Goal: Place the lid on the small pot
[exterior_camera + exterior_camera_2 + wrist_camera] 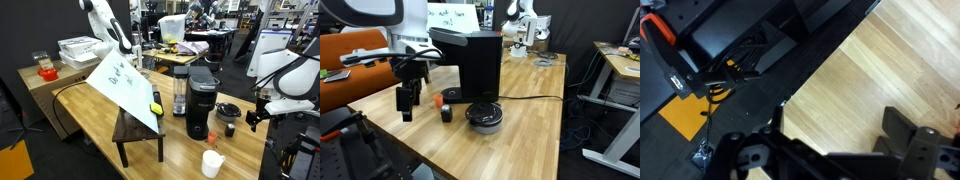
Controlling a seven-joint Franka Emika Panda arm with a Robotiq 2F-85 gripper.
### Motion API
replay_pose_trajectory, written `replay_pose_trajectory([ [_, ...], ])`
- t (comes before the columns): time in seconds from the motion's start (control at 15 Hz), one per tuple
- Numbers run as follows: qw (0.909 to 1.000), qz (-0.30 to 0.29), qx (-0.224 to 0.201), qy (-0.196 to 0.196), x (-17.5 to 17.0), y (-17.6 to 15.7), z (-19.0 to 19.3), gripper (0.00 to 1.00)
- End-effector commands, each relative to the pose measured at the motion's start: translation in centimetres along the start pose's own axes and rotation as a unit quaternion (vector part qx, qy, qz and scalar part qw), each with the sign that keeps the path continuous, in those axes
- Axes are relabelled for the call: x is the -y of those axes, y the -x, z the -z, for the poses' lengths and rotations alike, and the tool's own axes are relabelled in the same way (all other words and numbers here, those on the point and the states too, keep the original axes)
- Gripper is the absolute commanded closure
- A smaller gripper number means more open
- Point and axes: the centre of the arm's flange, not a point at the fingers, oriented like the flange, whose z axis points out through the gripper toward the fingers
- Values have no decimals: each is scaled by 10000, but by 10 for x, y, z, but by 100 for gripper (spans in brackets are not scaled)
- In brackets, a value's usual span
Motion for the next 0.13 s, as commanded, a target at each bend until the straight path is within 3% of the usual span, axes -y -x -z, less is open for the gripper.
replay_pose_trajectory([
  [0.0,10000,0,0,0,0,0,0,0],
  [0.07,10000,-1,0,0,0,0,0,0],
])
